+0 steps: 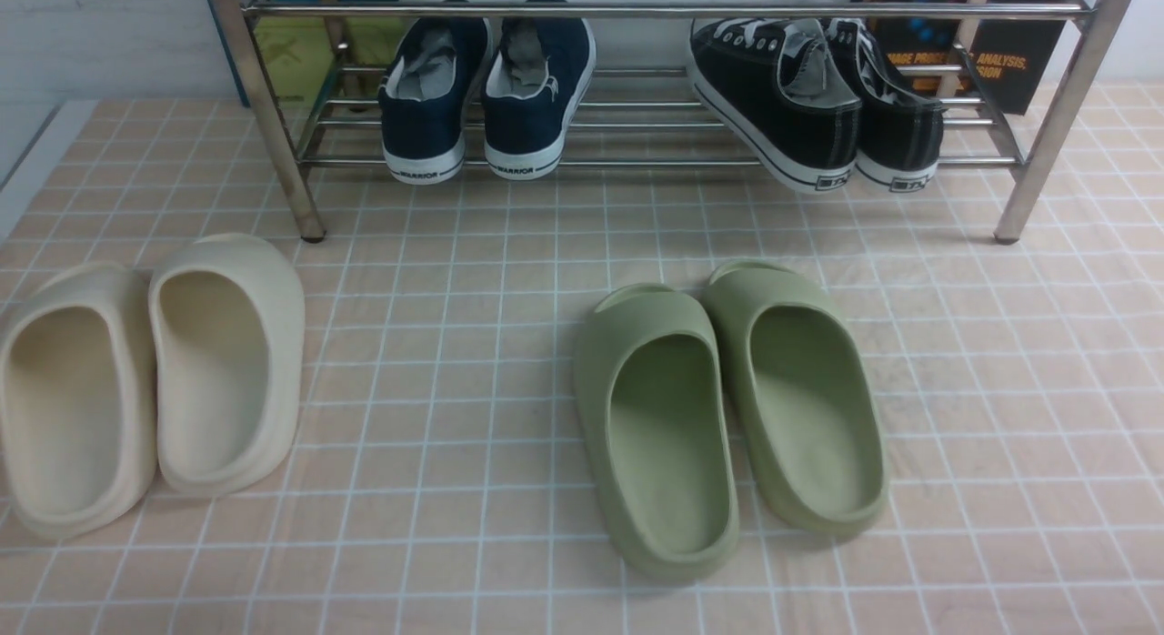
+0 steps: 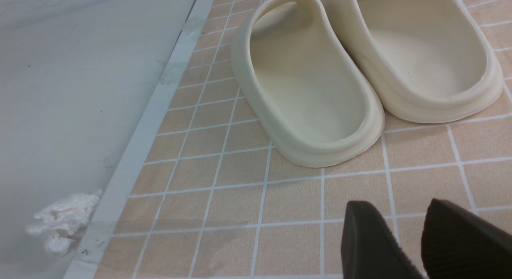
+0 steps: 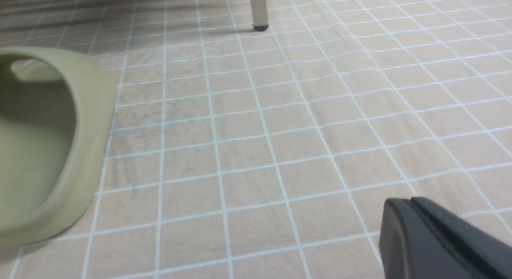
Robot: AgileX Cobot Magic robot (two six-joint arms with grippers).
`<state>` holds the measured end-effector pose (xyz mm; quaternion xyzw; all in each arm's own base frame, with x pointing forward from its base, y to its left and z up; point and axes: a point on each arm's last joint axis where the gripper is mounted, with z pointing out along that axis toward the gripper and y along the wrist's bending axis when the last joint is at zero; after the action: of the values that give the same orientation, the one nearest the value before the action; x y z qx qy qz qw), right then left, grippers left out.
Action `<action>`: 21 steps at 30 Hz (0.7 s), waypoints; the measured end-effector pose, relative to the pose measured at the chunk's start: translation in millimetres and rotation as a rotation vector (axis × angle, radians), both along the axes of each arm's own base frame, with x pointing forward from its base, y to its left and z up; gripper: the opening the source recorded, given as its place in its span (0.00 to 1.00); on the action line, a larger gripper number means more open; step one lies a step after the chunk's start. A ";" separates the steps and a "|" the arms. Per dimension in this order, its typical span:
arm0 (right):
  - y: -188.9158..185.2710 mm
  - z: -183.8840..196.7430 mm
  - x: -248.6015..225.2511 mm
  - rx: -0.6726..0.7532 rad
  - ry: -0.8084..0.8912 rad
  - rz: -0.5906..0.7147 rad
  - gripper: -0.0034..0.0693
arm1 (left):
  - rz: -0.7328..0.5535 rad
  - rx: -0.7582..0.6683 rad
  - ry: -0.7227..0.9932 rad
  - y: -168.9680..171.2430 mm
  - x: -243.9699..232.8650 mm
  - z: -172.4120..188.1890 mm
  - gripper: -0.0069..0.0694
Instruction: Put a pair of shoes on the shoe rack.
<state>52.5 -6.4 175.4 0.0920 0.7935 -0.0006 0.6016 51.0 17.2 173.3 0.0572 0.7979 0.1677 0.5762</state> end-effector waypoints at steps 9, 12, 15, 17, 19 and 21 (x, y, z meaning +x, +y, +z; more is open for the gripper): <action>2.4 -0.2 0.2 -0.005 0.003 0.049 0.02 | 0.000 0.000 0.000 0.0 0.0 0.0 0.40; 2.7 -0.2 0.2 0.002 0.003 0.053 0.02 | 0.000 0.000 0.000 0.0 0.0 0.0 0.40; 2.8 -0.2 0.2 0.003 0.003 0.053 0.02 | 0.000 0.000 0.000 0.0 0.0 0.0 0.40; 2.8 -0.3 0.2 0.004 0.003 0.053 0.02 | 0.000 0.000 0.000 0.0 0.0 0.0 0.40; 2.8 -0.3 0.2 0.004 0.003 0.053 0.02 | 0.000 0.000 0.000 0.0 0.0 0.0 0.40; 2.8 -0.3 0.2 0.004 0.003 0.053 0.03 | 0.000 0.000 0.000 0.0 0.0 0.0 0.40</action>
<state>52.7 -3.6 175.2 0.0720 0.7964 0.0166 0.6002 51.0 17.2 173.3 0.0572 0.7979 0.1677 0.5762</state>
